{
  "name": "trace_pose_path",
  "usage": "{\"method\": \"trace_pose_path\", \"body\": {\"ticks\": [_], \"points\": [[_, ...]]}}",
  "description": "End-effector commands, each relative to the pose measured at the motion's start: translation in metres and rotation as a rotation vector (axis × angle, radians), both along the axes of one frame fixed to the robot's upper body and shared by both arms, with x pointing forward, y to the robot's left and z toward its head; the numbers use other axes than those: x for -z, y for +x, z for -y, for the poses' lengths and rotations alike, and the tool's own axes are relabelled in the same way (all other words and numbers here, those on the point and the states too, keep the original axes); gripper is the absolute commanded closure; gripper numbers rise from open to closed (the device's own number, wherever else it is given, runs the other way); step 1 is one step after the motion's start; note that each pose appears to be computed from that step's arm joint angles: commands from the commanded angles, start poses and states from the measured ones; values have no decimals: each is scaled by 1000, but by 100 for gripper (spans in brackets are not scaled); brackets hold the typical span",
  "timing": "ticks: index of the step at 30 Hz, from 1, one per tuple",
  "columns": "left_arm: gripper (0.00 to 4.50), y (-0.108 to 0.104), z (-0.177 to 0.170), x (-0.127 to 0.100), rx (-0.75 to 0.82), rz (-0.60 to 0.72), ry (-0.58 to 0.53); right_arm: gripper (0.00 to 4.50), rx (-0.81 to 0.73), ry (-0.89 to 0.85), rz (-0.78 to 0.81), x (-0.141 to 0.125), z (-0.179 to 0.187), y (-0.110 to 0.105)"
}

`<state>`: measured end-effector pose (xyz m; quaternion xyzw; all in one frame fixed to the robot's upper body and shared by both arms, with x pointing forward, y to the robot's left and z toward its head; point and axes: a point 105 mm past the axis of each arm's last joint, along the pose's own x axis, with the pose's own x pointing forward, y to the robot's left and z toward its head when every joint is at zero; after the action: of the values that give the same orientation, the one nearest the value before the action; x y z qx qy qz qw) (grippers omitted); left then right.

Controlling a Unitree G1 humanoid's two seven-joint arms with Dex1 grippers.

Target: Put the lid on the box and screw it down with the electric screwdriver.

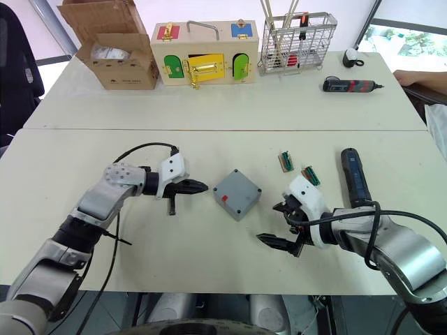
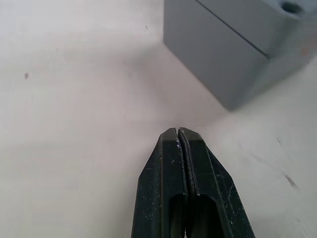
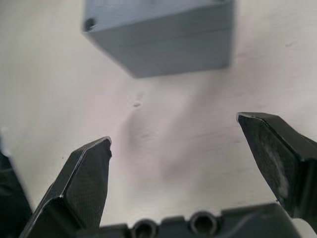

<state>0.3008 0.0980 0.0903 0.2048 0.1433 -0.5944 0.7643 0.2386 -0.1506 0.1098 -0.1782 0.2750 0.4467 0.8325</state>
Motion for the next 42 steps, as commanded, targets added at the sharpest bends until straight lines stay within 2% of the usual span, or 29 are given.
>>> {"method": "trace_pose_path", "body": {"ticks": [1,6,9,15,21,26,31,33,37,40,42], "points": [[450,-30,9,-9,64,-70,-52,1,-35,-7,86,-6,-2,14],[450,-40,20,-4,50,-97,-63,1,-58,50,133,-7,-11,29],[450,-31,28,-3,9,-49,-68,1,-104,44,131,-2,-16,30],[450,-14,32,7,-36,43,-22,1,-165,115,69,-4,-31,15],[450,-9,33,7,-30,62,-43,1,-197,114,12,4,-39,-8],[450,-3,34,5,-40,69,-60,1,-180,120,9,3,-41,-12],[450,-6,31,7,-16,41,-53,1,-154,79,18,4,-32,-9],[450,-9,22,8,-5,28,-28,1,-138,38,42,-8,-16,-6],[450,-15,-6,-7,25,-7,-1,1,-117,29,56,-63,17,-1],[450,-13,-24,-32,37,-18,-16,1,-97,-8,40,-93,42,-1],[450,-8,-24,-53,33,7,-61,1,-20,-8,42,-107,59,8]]}}
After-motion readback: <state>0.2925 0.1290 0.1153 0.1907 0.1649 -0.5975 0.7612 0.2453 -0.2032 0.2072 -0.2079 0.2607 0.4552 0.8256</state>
